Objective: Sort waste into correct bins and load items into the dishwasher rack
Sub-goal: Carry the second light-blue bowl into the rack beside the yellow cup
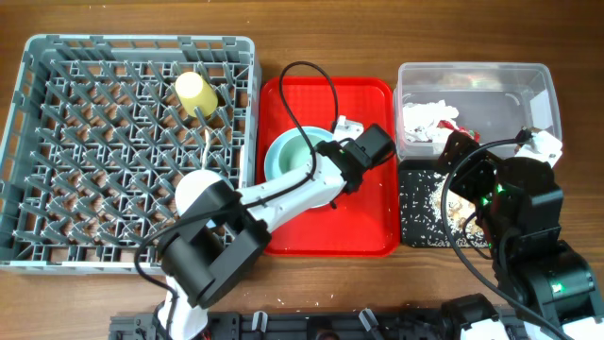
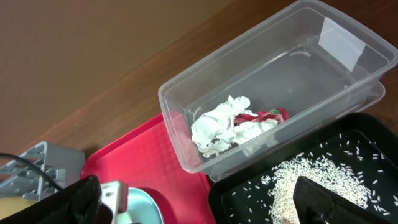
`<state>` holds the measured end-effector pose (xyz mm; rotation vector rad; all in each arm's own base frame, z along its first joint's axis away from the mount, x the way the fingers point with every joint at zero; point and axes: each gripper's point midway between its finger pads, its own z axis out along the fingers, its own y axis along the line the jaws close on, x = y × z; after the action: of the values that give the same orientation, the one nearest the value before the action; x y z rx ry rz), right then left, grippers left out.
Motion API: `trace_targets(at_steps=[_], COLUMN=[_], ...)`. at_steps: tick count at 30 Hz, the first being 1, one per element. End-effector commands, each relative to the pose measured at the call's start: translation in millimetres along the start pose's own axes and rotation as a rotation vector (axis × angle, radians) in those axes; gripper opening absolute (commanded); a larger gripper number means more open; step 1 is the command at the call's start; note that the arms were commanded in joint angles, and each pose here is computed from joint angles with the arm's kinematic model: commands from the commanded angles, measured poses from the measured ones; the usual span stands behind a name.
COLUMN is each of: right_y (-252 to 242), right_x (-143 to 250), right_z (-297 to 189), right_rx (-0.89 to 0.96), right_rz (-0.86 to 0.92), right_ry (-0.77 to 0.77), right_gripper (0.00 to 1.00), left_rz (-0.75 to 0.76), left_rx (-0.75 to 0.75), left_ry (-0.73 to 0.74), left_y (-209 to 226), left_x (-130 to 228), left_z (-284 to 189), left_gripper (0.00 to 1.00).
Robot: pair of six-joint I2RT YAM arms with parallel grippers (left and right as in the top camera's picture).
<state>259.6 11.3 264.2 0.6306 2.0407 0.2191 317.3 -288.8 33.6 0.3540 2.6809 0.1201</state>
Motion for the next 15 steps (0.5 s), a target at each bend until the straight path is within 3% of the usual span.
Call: trace_targets(at_steps=[1,5,7,11,15], right_y=[0.3,0.3,0.3,0.3,0.3], right_x=[-7.6,-7.7,-7.6,-7.6,-7.6], right_z=[-3.8,-3.8,-3.8,-3.7,-3.7], right_rx=[0.001,0.002,0.001,0.002,0.002], right_rz=[0.013,0.014,0.013,0.013,0.013], right_ry=[-0.027,-0.027,-0.027,-0.027,-0.027], right_gripper=[1.0,1.0,1.0,1.0,1.0], left_rz=[-0.091,-0.171,-0.24,-0.347,-0.486], left_rx=[0.109,0.4,0.65,1.081,1.282], left_ry=[-0.18,-0.256,-0.219,-0.078,0.028], left_y=[9.2,30.8,64.3,135.1,185.8], left_x=[-62.4,-97.2,-104.0,-102.9,-88.2], left_z=[-97.5,-202.0,-236.9,-245.4,-208.7], left_gripper=[0.04,0.04,0.04,0.04,0.04])
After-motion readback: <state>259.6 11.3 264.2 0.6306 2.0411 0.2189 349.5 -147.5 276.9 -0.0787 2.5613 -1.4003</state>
